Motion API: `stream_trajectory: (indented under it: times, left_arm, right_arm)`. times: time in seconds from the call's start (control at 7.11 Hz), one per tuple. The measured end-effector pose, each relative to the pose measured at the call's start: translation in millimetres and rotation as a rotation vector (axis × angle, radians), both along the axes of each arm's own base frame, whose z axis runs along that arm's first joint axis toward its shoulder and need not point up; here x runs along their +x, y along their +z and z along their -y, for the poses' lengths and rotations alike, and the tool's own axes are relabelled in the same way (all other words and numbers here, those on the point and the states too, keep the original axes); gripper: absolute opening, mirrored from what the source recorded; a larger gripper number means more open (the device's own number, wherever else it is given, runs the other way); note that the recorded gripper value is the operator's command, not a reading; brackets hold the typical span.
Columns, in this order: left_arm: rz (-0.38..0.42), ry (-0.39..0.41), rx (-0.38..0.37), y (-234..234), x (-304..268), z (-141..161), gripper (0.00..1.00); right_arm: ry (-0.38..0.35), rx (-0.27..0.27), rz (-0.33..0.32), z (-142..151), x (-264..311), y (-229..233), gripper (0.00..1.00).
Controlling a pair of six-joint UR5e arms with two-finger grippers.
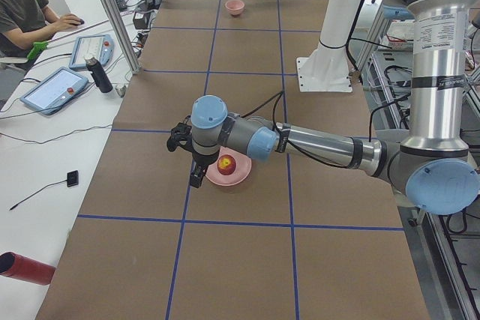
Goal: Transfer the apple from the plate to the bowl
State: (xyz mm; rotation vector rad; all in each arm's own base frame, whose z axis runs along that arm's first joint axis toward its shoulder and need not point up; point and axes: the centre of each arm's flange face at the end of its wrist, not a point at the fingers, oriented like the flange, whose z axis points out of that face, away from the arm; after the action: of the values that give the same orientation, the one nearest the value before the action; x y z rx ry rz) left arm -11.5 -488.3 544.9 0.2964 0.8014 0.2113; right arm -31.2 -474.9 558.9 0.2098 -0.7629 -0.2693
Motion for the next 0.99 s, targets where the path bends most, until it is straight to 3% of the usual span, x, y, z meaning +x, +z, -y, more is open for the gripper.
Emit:
stream_trajectory:
  times: [0.99]
  left_arm:
    - [-0.011, -0.063, -0.079, 7.9, -3.3, -6.7, 0.98]
  right_arm:
    - [-0.001, -0.012, 0.0, -1.3, -0.2, 6.2, 1.0]
